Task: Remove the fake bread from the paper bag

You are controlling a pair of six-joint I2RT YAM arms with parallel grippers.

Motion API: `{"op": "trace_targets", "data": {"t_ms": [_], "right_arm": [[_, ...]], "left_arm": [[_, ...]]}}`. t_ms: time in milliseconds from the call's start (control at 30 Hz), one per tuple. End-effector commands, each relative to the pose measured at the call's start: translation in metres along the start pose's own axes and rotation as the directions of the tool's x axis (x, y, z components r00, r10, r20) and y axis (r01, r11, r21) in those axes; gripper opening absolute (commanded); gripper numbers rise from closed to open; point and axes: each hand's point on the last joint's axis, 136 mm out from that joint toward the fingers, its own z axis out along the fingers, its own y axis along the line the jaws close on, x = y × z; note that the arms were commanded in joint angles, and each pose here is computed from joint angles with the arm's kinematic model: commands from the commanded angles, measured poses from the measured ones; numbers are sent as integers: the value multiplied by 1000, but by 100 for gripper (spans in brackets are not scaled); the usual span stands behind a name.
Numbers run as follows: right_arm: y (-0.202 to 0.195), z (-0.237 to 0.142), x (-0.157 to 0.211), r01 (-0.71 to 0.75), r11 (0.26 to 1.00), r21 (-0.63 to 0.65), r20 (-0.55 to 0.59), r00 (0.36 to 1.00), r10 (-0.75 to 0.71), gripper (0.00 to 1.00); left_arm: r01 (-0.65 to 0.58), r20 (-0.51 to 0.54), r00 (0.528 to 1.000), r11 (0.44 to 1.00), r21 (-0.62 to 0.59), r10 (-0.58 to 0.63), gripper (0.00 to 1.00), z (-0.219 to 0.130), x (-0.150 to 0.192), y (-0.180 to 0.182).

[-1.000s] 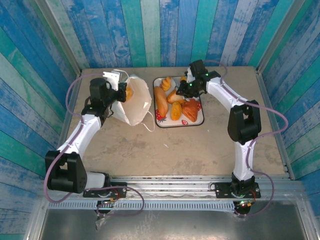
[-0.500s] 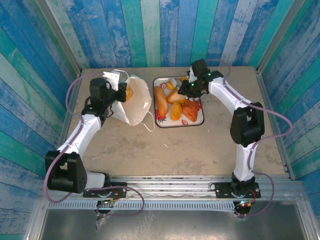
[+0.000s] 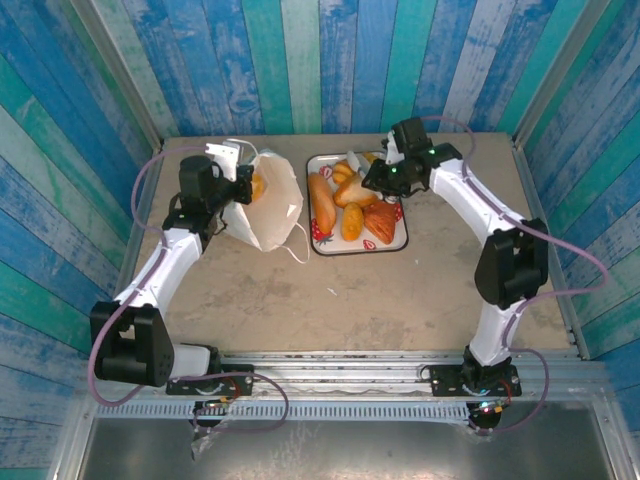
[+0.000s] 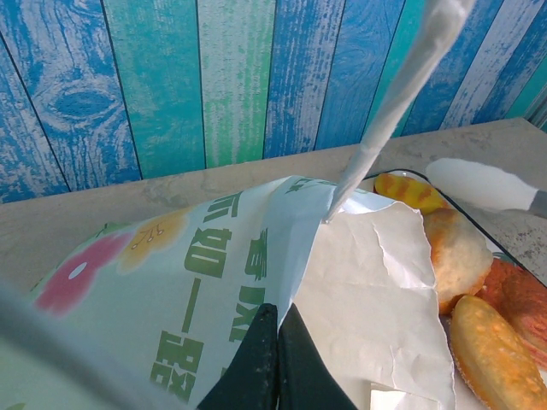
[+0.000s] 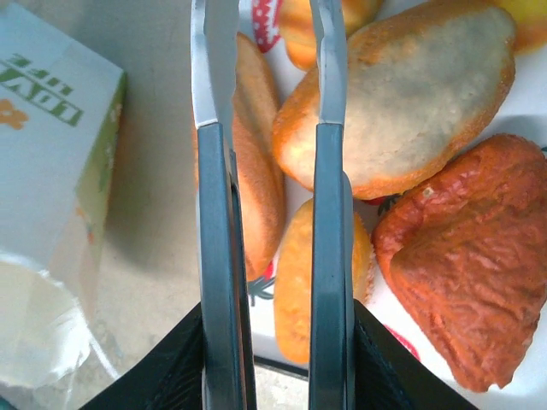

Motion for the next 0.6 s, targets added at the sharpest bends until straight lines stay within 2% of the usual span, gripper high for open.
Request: {"op": "trace_targets", "data": {"t_ms": [0, 367, 567], "right_arm": [[30, -34, 5, 65, 995, -79, 45, 997, -61, 40], [96, -77, 65, 221, 961, -166, 69, 975, -212, 40], [139, -78, 104, 293, 927, -232, 43, 956, -292, 41]], "left_arm": [[-17, 11, 1000, 999, 28, 16, 0, 4, -9, -4], [-10, 18, 1000, 1000, 16, 10, 0, 3, -13, -2], [3, 24, 1000, 1000, 16, -4, 0, 4, -14, -2]]}}
